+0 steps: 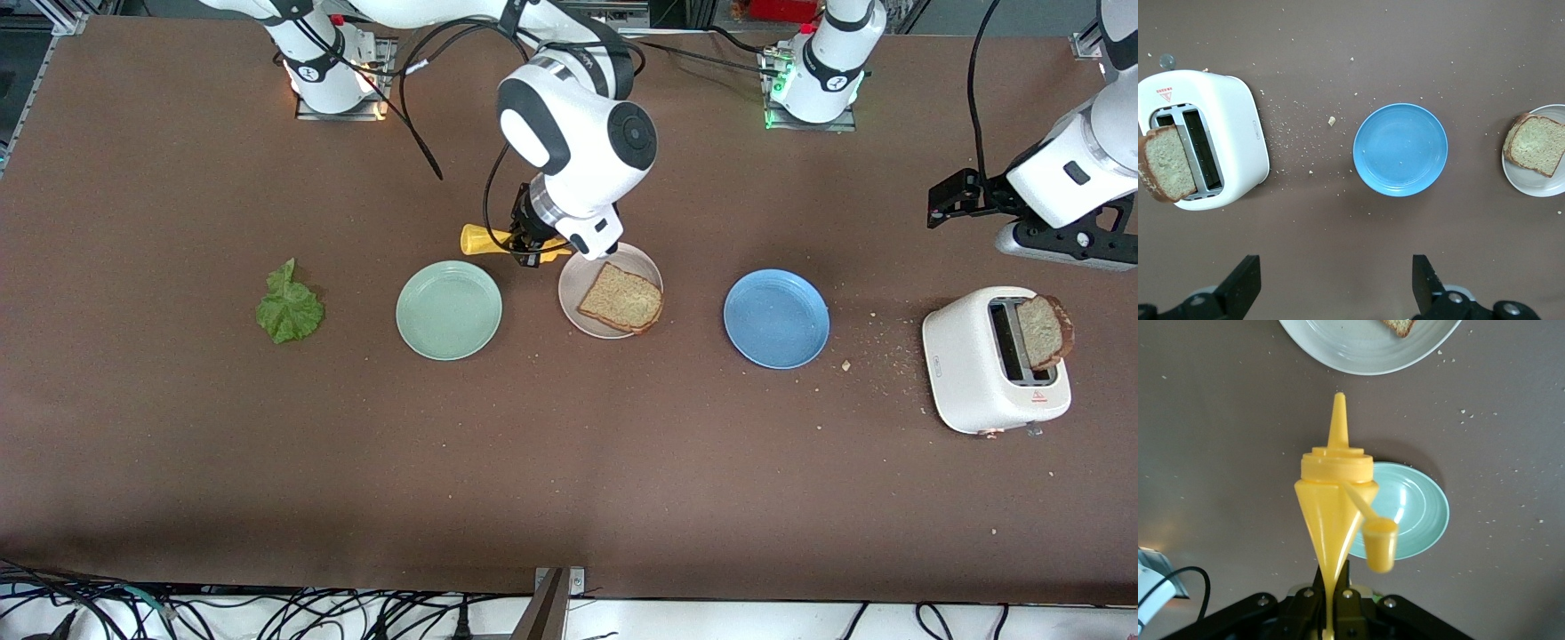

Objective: Make sandwich in beige plate with both arms

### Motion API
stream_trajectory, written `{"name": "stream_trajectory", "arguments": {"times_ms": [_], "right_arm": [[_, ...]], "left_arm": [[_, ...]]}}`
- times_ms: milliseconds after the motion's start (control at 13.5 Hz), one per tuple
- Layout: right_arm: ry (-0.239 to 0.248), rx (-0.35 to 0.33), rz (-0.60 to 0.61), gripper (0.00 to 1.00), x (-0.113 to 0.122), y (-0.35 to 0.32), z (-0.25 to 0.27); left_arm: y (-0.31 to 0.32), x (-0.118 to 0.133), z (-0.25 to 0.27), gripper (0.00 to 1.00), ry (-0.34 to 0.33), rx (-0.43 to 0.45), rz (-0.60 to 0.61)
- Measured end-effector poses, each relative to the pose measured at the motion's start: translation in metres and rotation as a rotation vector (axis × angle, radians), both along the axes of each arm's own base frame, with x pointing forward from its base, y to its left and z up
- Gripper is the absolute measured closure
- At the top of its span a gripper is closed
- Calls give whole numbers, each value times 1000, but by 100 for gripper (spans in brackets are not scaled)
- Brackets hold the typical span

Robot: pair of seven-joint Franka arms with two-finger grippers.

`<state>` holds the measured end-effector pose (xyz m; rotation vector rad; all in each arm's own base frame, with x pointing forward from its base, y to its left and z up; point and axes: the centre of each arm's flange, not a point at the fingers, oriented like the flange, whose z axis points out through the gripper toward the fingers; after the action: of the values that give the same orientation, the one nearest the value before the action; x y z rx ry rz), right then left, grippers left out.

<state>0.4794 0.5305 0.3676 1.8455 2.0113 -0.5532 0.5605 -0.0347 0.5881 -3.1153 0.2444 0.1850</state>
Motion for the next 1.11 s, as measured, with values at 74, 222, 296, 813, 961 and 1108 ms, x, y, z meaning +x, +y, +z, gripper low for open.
{"name": "stream_trajectory", "arguments": {"times_ms": [74, 222, 296, 813, 961, 1108], "right_arm": [[-19, -32, 31, 95, -8, 9, -9], [-50, -81, 79, 95, -23, 24, -27], [-58, -93, 91, 95, -26, 28, -32], [-73, -86, 86, 95, -19, 26, -33], [-37, -51, 50, 95, -12, 19, -30], [65, 50, -57, 95, 11, -4, -24]], "left_arm": [[0, 0, 0, 0, 0, 0, 1], [1, 0, 0, 0, 0, 0, 2], [1, 0, 0, 0, 0, 0, 2], [2, 0, 0, 0, 0, 0, 4], [2, 0, 0, 0, 0, 0, 4], [3, 0, 0, 0, 0, 0, 5]]}}
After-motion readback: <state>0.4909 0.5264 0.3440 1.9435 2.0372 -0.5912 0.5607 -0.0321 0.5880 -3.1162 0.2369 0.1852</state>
